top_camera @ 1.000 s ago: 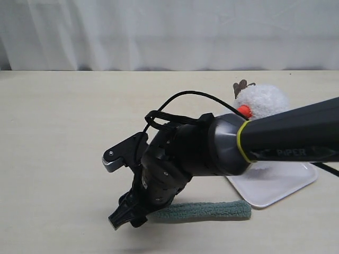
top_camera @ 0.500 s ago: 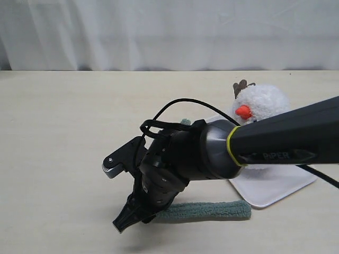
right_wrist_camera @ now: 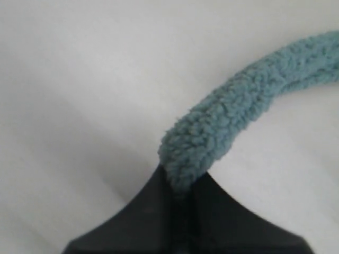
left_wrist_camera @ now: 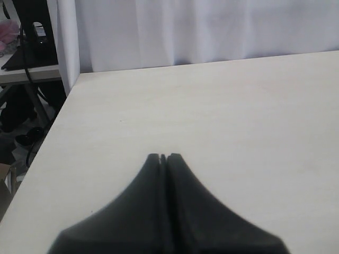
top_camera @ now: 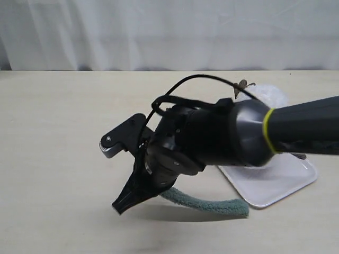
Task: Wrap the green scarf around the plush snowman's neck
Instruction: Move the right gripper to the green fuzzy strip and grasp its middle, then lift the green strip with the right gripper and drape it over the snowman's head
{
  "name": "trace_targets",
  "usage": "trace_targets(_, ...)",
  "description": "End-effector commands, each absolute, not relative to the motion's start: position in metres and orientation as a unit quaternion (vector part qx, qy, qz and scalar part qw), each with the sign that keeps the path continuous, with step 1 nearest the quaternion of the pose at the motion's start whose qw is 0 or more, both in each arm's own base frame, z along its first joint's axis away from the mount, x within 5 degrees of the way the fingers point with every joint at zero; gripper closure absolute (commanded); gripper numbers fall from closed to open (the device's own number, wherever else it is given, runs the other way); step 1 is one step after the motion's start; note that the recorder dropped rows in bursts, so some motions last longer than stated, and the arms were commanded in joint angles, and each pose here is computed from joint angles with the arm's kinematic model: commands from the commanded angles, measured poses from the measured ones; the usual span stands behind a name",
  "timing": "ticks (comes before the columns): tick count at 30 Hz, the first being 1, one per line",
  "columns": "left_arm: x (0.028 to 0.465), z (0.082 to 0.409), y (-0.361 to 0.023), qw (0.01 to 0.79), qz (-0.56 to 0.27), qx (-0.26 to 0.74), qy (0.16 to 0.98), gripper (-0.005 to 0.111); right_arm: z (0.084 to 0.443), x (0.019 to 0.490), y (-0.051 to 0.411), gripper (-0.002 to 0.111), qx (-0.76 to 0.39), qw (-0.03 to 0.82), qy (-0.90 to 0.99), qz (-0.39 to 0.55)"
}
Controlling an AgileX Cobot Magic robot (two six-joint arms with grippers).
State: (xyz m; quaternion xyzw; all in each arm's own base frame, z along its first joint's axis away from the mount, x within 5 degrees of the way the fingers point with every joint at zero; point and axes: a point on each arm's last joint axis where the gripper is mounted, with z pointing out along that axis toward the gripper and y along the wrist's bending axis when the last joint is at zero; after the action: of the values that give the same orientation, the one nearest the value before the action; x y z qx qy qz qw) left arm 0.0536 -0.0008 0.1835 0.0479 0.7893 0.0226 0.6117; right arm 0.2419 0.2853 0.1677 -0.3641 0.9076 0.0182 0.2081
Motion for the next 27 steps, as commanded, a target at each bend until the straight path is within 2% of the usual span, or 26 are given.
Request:
trace_targets(1, 0.054, 0.183, -0.001, 0.616, 0.019, 0.051, 0.786, 0.107, 0.208, 0.236, 0.274, 0.104, -0.359, 0.235, 0.903, 0.019)
trace_targets(12, 0.054, 0.183, -0.001, 0.616, 0.019, 0.051, 0.786, 0.107, 0.306, 0.207, 0.23, 0.104, -0.335, 0.315, 0.887, 0.043)
trace_targets(14, 0.054, 0.183, -0.001, 0.616, 0.019, 0.051, 0.786, 0.107, 0.324, 0.205, 0.216, 0.104, -0.35, 0.352, 0.868, 0.007)
trace_targets(15, 0.054, 0.183, -0.001, 0.616, 0.019, 0.051, 0.786, 0.107, 0.332, 0.206, 0.206, 0.104, -0.36, 0.369, 0.856, -0.04)
trace_targets(19, 0.054, 0.183, -0.001, 0.616, 0.019, 0.051, 0.786, 0.107, 0.336, 0.212, 0.186, 0.104, -0.348, 0.365, 0.851, -0.148)
trace_targets(24, 0.054, 0.183, -0.001, 0.616, 0.019, 0.051, 0.786, 0.107, 0.349, 0.224, 0.179, 0.104, -0.301, 0.432, 0.825, -0.205)
trace_targets(27, 0.054, 0.183, -0.001, 0.616, 0.019, 0.051, 0.786, 0.107, 0.345, 0.234, 0.175, 0.104, -0.252, 0.444, 0.836, -0.204)
